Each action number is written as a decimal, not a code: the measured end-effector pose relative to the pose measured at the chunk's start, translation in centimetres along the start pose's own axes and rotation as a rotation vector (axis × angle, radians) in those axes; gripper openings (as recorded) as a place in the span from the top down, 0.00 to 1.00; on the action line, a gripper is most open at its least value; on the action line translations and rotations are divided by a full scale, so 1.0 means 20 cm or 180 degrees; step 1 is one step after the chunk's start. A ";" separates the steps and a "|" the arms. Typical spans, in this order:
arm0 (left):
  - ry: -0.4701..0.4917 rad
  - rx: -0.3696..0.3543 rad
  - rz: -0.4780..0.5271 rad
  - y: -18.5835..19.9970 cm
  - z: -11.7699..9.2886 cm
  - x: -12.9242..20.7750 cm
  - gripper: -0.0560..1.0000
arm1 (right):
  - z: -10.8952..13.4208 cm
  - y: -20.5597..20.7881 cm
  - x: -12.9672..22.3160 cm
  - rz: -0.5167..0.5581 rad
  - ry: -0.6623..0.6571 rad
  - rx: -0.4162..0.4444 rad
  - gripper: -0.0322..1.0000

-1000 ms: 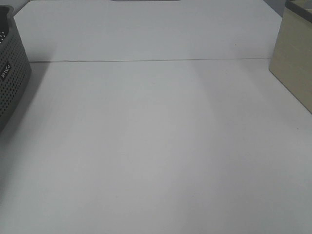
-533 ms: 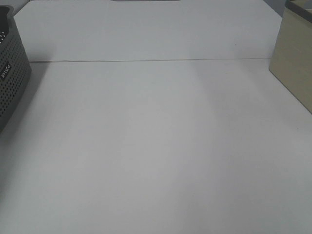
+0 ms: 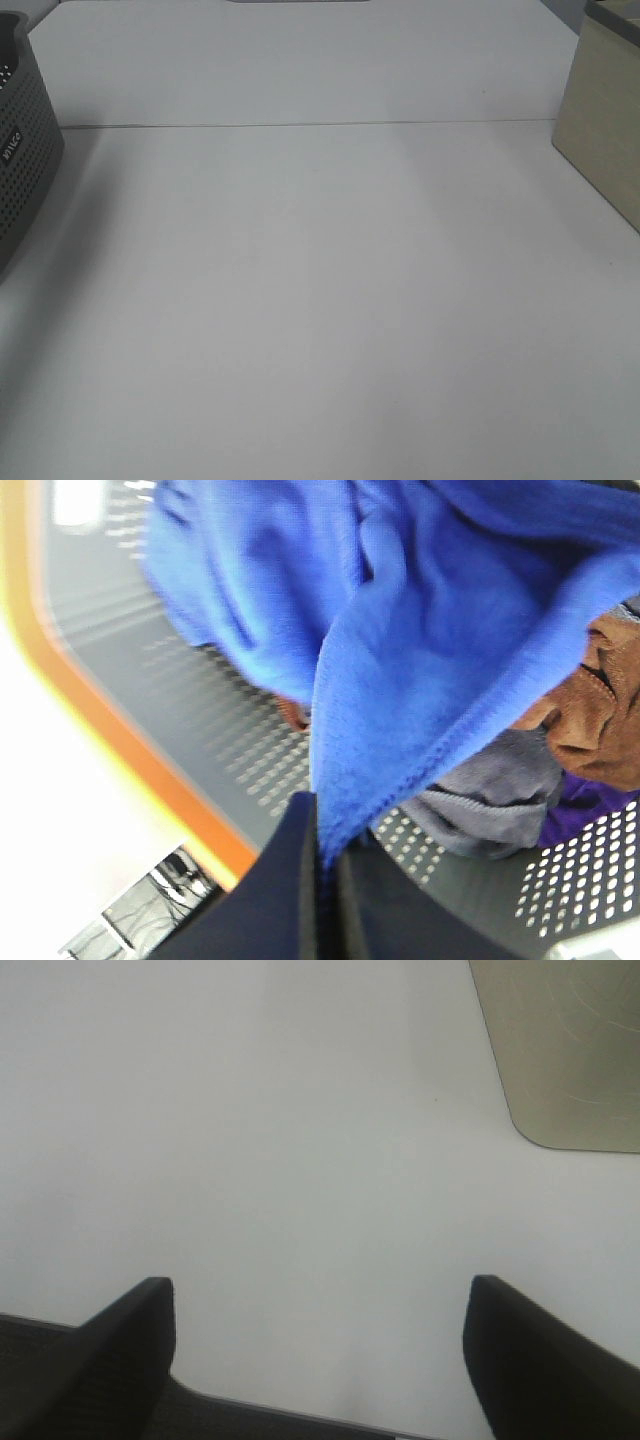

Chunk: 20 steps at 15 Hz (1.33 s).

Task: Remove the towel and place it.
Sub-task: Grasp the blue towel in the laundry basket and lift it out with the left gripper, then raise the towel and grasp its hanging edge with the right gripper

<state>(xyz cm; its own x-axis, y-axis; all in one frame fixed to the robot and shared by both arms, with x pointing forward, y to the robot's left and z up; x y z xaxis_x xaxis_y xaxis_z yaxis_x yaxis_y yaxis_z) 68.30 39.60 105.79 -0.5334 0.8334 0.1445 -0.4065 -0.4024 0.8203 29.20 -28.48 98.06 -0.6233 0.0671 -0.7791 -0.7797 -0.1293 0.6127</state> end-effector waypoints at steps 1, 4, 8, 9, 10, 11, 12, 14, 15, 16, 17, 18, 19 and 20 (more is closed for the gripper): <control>0.0015 -0.0059 -0.0035 0.05 0.01 0.00 0.95 | 0.00 0.00 0.00 0.0000 0.0000 0.0000 0.22; 0.0068 -0.0393 -0.0227 0.34 0.05 0.03 0.95 | 0.00 0.00 0.00 0.0000 0.0000 0.0000 0.22; 0.0072 -0.0824 -0.0467 0.64 0.06 0.04 0.95 | 0.00 0.00 0.00 0.0001 -0.0004 -0.0012 0.22; 0.0058 -0.0968 -0.0552 0.74 0.06 0.04 0.95 | 0.01 0.00 0.00 0.0003 -0.0010 -0.0027 0.22; 0.0034 -0.1102 -0.0632 0.83 0.06 0.03 0.95 | 0.01 0.00 0.00 0.0004 -0.0012 -0.0033 0.22; -0.0027 -0.1419 -0.0784 0.98 0.07 0.02 0.95 | 0.02 0.00 0.00 0.0006 -0.0029 -0.0077 0.22; -0.0067 -0.1583 -0.0859 1.06 0.08 0.01 0.95 | 0.03 0.00 -0.01 -0.0032 0.0001 -0.0117 0.22; -0.0198 -0.1887 -0.1068 1.21 0.07 -0.06 0.95 | 0.07 -0.01 -0.08 -0.0111 0.0151 -0.0239 0.22; -0.0232 -0.1949 -0.1119 1.23 0.07 -0.08 0.95 | 0.09 -0.01 -0.11 -0.0168 0.0203 -0.0297 0.22; -0.0331 -0.2062 -0.1252 1.30 0.05 -0.14 0.95 | 0.13 -0.03 -0.17 -0.0265 0.0281 -0.0437 0.22; -0.0444 -0.2149 -0.1379 1.36 0.02 -0.20 0.95 | 0.18 -0.06 -0.24 -0.0336 0.0346 -0.0584 0.22; -0.0593 -0.2263 -0.1505 1.43 -0.02 -0.28 0.95 | 0.23 -0.09 -0.29 -0.0365 0.0396 -0.0756 0.23; -0.0746 -0.2378 -0.1611 1.50 -0.06 -0.34 0.95 | 0.29 -0.13 -0.34 -0.0366 0.0449 -0.0966 0.24; -0.0826 -0.2417 -0.1665 1.53 -0.08 -0.38 0.95 | 0.32 -0.15 -0.36 -0.0356 0.0479 -0.1071 0.24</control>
<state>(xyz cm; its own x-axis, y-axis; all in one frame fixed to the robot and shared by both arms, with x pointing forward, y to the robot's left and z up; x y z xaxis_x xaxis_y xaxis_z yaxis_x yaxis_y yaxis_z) 58.70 20.40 128.90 -0.0039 0.9985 0.0545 -0.9678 -0.0175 0.2513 35.60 -22.34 102.69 -0.5002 -0.0437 -0.8648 -0.7636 -0.4487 0.4643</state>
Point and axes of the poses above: a point on each arm's last joint axis where the gripper is mounted, y pointing back along that axis away from the gripper, z along the wrist's bending axis when the last joint is at zero, x = y × z, the point moved 8 cm from there along -y, pointing out along that axis toward the gripper, and after that the axes turned 11 degrees about -y, right-handed, at the moved point
